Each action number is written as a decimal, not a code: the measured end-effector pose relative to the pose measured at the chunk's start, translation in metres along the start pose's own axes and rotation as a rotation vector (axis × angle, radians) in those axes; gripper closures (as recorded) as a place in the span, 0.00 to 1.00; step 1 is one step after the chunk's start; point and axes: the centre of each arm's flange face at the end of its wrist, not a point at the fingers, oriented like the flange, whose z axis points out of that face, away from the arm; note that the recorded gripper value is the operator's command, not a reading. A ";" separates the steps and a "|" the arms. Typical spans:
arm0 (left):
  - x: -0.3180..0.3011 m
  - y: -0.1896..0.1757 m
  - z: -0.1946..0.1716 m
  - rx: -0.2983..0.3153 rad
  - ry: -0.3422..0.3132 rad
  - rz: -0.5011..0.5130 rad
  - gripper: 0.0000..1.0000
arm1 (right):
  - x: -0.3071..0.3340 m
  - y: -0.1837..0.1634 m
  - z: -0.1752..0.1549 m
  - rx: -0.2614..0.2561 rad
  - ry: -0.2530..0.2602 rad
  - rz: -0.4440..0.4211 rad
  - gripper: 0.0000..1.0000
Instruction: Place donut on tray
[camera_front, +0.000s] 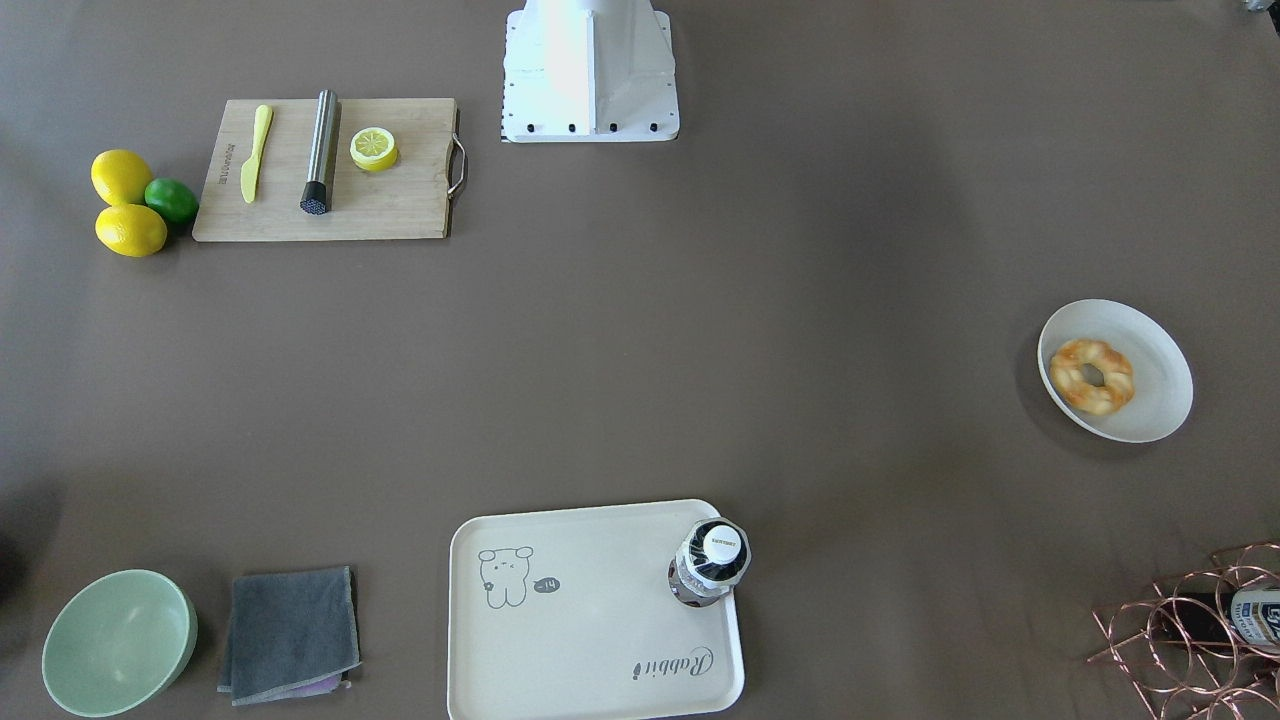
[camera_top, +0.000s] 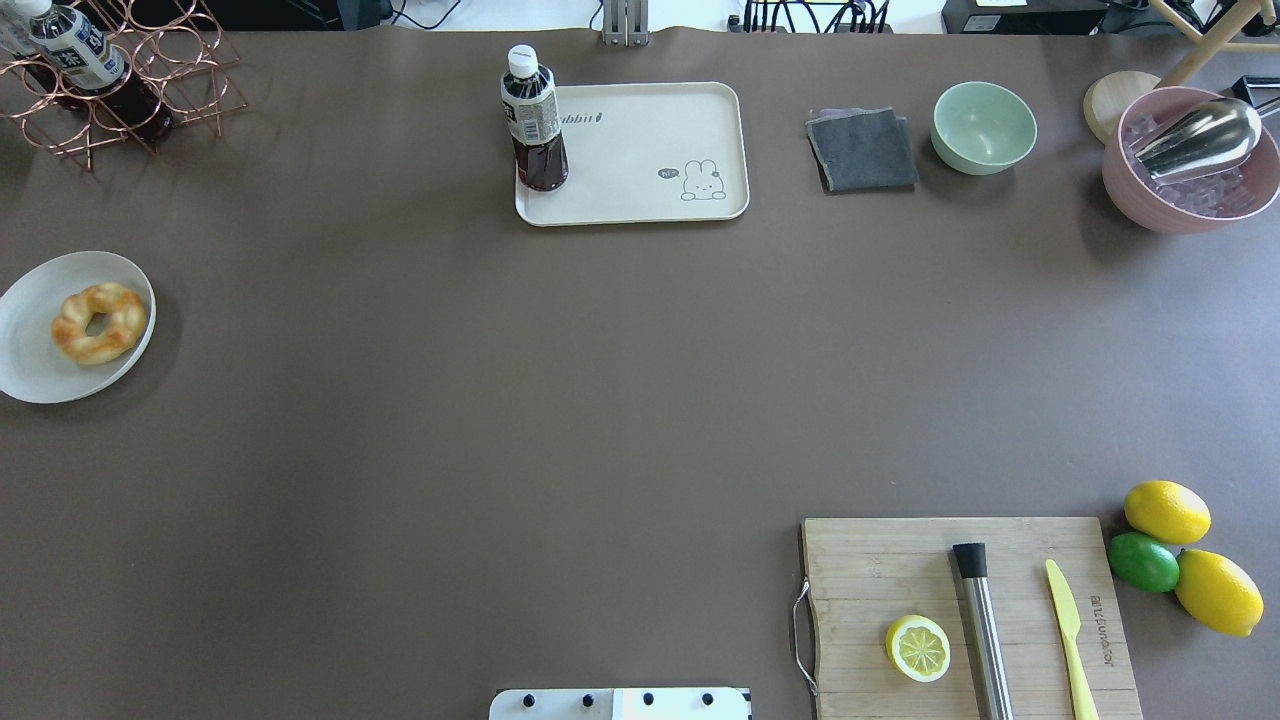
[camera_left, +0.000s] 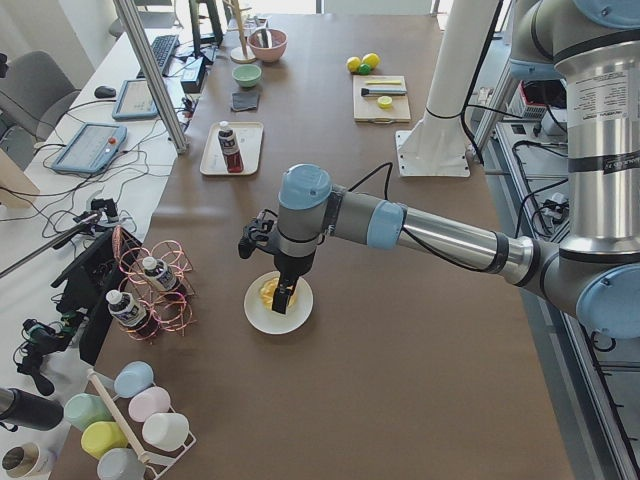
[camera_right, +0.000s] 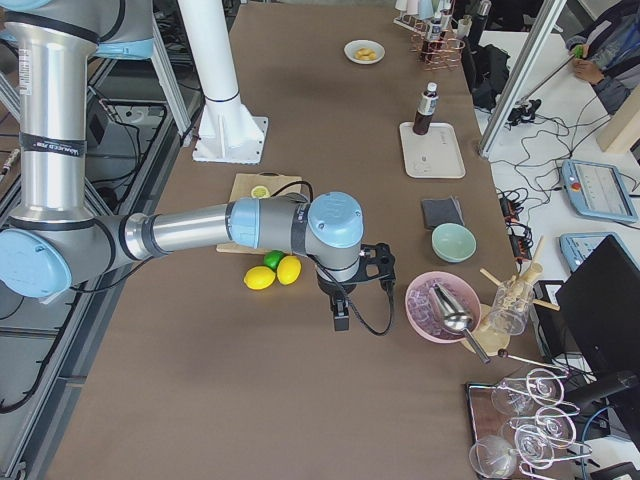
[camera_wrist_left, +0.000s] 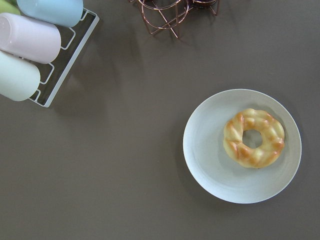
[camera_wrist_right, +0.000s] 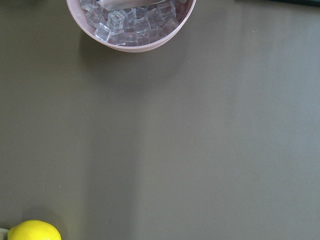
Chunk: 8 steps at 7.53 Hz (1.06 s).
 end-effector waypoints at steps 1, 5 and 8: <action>-0.002 0.003 0.002 -0.004 -0.003 -0.004 0.02 | 0.002 0.003 0.002 -0.004 -0.003 0.006 0.00; -0.015 0.032 0.017 -0.051 0.013 -0.049 0.02 | 0.006 0.015 0.008 -0.012 -0.021 0.020 0.00; -0.011 0.027 0.013 -0.031 0.036 -0.133 0.02 | 0.014 0.028 0.013 -0.024 -0.023 0.046 0.00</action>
